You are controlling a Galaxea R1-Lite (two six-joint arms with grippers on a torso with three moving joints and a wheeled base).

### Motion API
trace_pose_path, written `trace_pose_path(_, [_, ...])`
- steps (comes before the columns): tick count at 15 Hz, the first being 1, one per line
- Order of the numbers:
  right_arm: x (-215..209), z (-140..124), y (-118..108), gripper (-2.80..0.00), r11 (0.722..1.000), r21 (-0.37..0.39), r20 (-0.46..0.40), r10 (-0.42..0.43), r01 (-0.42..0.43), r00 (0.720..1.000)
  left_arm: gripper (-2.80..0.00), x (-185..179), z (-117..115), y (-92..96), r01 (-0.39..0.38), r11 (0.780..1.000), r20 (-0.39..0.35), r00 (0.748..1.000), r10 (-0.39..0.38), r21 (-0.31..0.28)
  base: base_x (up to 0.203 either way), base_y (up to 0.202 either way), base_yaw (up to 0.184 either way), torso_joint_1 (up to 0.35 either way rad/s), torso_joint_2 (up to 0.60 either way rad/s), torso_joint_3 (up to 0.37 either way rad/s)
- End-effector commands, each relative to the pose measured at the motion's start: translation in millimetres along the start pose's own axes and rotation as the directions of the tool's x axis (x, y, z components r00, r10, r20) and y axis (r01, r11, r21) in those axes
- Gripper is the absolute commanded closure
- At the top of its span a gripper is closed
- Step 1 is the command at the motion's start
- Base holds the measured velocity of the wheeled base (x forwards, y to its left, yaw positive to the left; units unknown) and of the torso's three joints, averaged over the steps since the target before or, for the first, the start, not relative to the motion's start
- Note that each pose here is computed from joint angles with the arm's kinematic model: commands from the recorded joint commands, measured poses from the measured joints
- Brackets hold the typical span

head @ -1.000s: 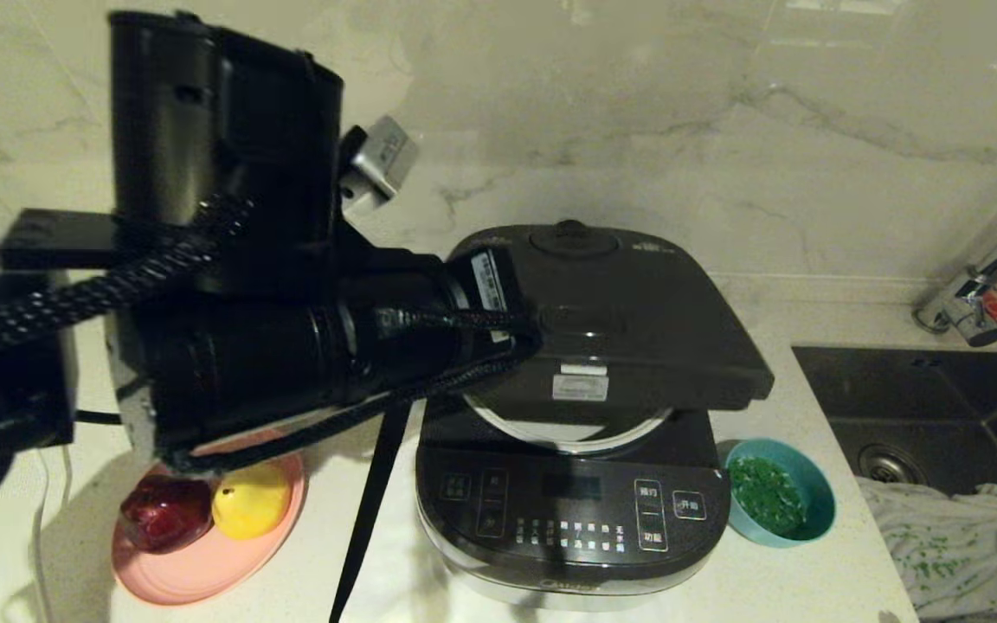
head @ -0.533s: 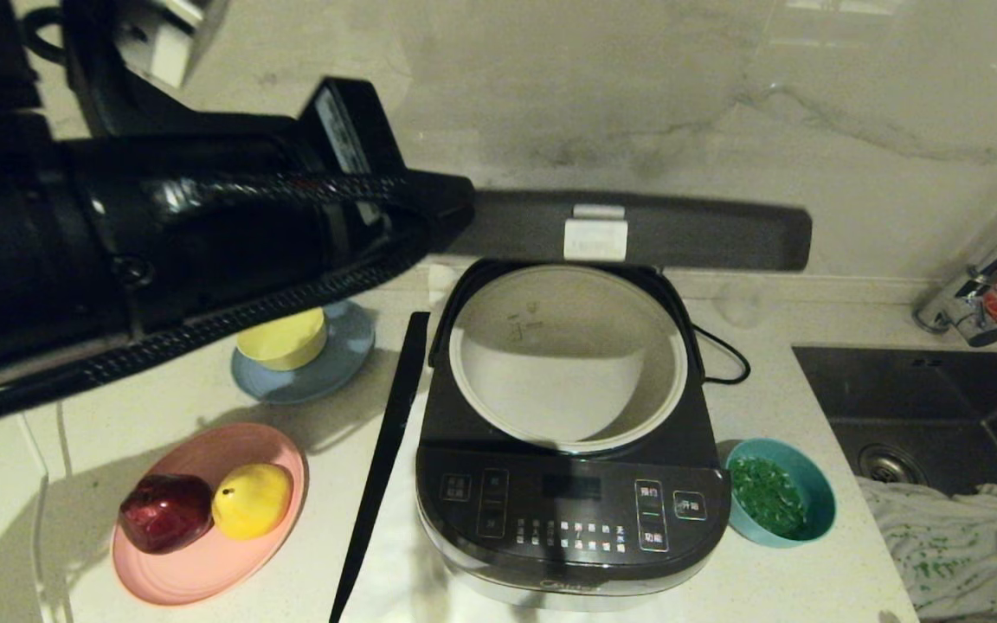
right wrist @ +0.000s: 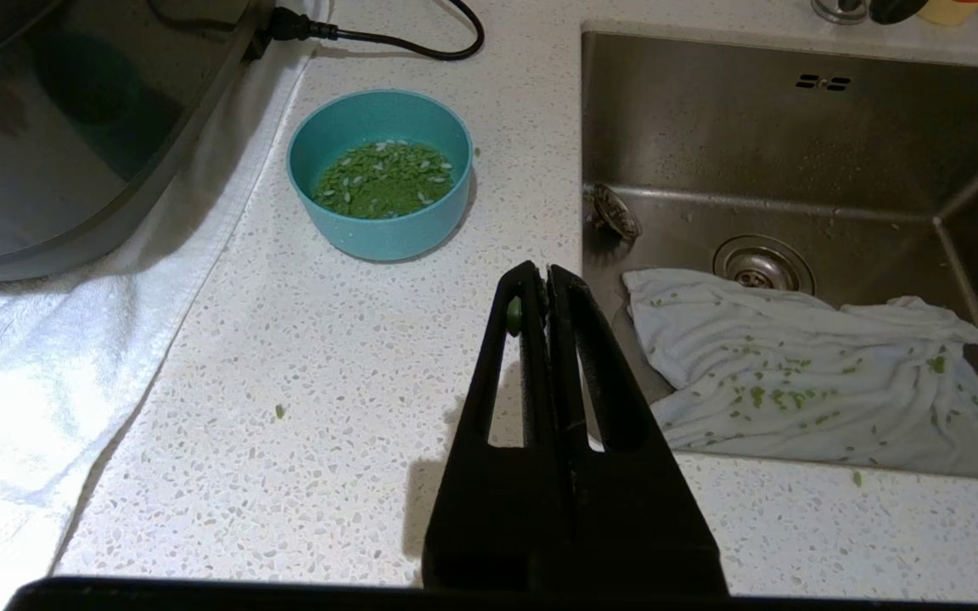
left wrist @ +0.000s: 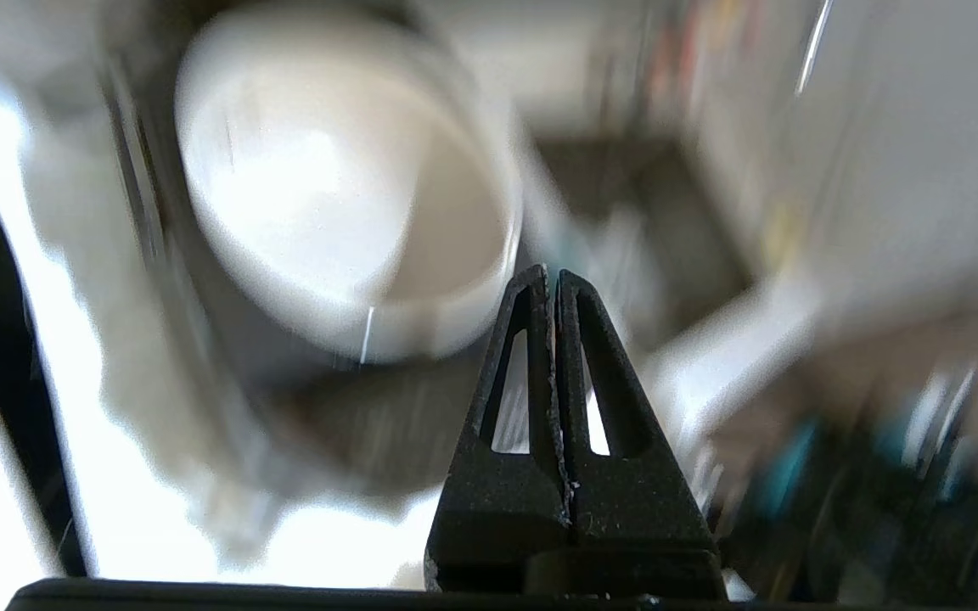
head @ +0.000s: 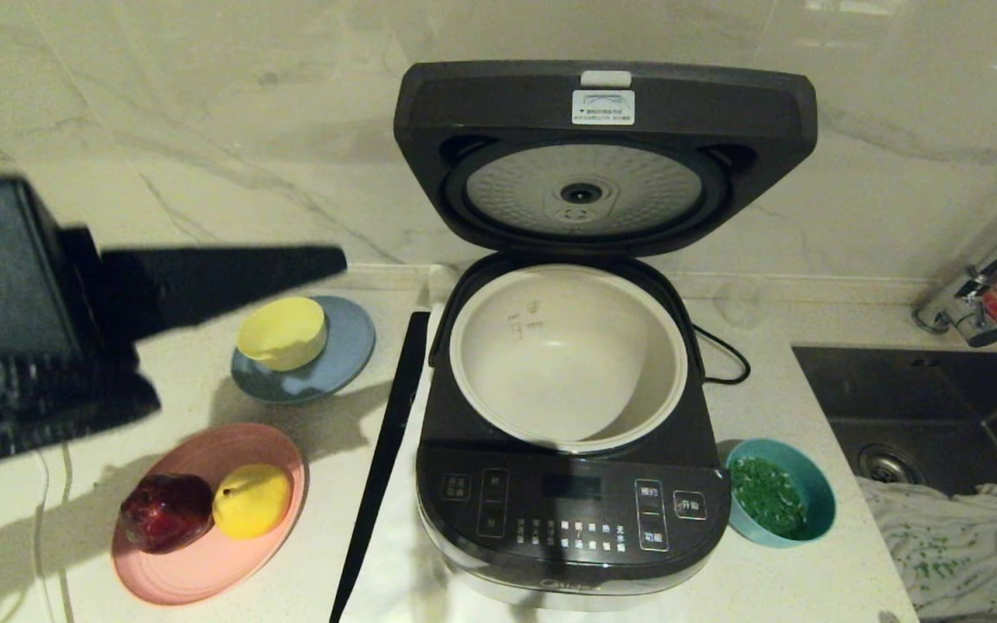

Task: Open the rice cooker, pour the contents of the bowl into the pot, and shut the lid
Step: Open the rice cooker

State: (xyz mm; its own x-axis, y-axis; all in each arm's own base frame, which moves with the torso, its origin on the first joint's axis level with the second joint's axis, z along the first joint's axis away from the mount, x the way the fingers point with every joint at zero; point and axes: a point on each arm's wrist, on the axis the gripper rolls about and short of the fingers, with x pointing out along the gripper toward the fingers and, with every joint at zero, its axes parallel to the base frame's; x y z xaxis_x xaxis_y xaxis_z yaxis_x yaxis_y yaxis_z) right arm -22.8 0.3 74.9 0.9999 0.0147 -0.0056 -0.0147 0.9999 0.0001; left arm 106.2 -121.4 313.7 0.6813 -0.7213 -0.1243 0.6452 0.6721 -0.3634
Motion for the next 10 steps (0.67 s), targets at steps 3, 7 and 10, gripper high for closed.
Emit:
trace_pose_path(3, [0,0,0,0.0,1.0,0.0,-0.001,0.001,-0.001,1.0,0.0,34,-53,18.9,-0.004,0.997,-0.111,0.994,0.013,0.077,0.0,0.0,0.0,0.0,0.0,0.0])
trace_pose_path(7, [0,0,0,0.0,1.0,0.0,-0.001,0.001,-0.001,1.0,0.0,92,-59,21.0,-0.07,0.993,0.1,0.993,0.061,0.091,0.0,0.0,0.0,0.0,0.0,0.0])
trace_pose_path(10, [0,0,0,0.0,1.0,0.0,-0.001,0.001,-0.001,1.0,0.0,122,-61,21.1,-0.089,0.987,0.142,0.987,0.07,0.132,0.0,0.0,0.0,0.0,0.0,0.0])
